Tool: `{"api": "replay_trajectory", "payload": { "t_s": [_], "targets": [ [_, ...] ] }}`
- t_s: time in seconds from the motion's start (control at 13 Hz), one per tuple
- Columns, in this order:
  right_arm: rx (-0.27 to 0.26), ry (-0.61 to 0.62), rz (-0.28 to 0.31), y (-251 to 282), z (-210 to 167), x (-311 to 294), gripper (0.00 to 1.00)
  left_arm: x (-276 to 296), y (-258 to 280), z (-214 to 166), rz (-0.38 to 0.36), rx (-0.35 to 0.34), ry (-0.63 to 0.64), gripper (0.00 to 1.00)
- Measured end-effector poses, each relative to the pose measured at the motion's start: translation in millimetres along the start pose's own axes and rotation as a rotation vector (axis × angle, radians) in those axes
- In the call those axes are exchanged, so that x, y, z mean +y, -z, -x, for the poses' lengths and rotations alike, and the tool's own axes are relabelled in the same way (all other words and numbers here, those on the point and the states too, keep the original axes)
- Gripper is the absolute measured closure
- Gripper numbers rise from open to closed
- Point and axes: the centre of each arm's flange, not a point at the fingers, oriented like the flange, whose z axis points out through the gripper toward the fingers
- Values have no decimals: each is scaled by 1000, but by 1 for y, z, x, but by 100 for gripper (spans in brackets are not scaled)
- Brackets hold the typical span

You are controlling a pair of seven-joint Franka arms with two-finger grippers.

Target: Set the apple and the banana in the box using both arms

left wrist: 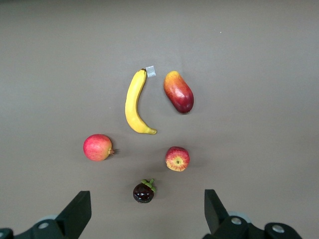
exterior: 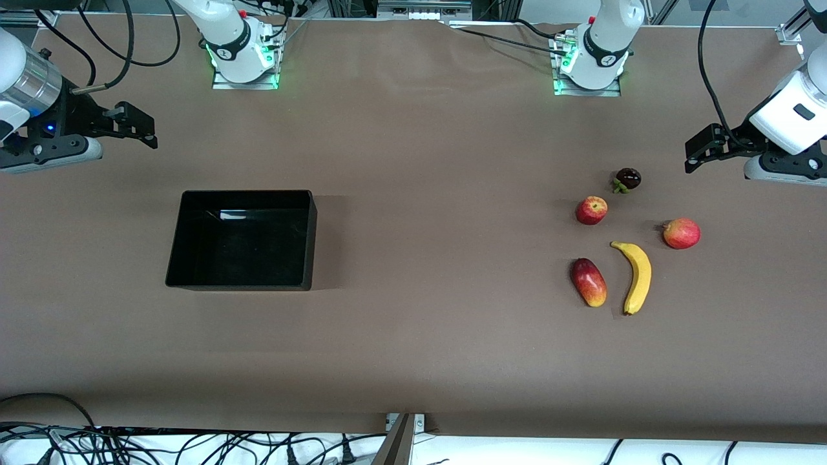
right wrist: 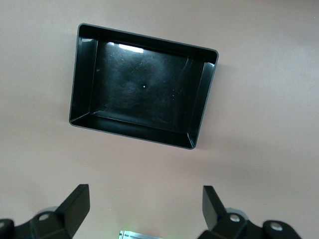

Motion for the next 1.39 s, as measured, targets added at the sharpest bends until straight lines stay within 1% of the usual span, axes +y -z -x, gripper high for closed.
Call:
{"api": "replay_trajectory", "payload": {
  "t_s": [0.23,0.39,0.62,0.85,1.08,1.24,1.39],
  "targets": [
    [-20,1,47,-8,-2,5,0,0,0,0,0,0,0,0],
    [-30,3,59,-29,-9,8,0,0,0,0,0,0,0,0],
    [-34,-21,62,-95,-19,23,0,0,0,0,0,0,0,0],
    [-49,-81,50,-169,-24,63,0,0,0,0,0,0,0,0],
    [-86,-128,39,-244,-32,95,0,0,0,0,0,0,0,0],
    [-98,-130,34,-278,-36,98,0,0,1,0,0,1,-1,0],
    [-93,-131,34,-304,-38,100,0,1,1,0,0,2,-2,0]
  ]
}}
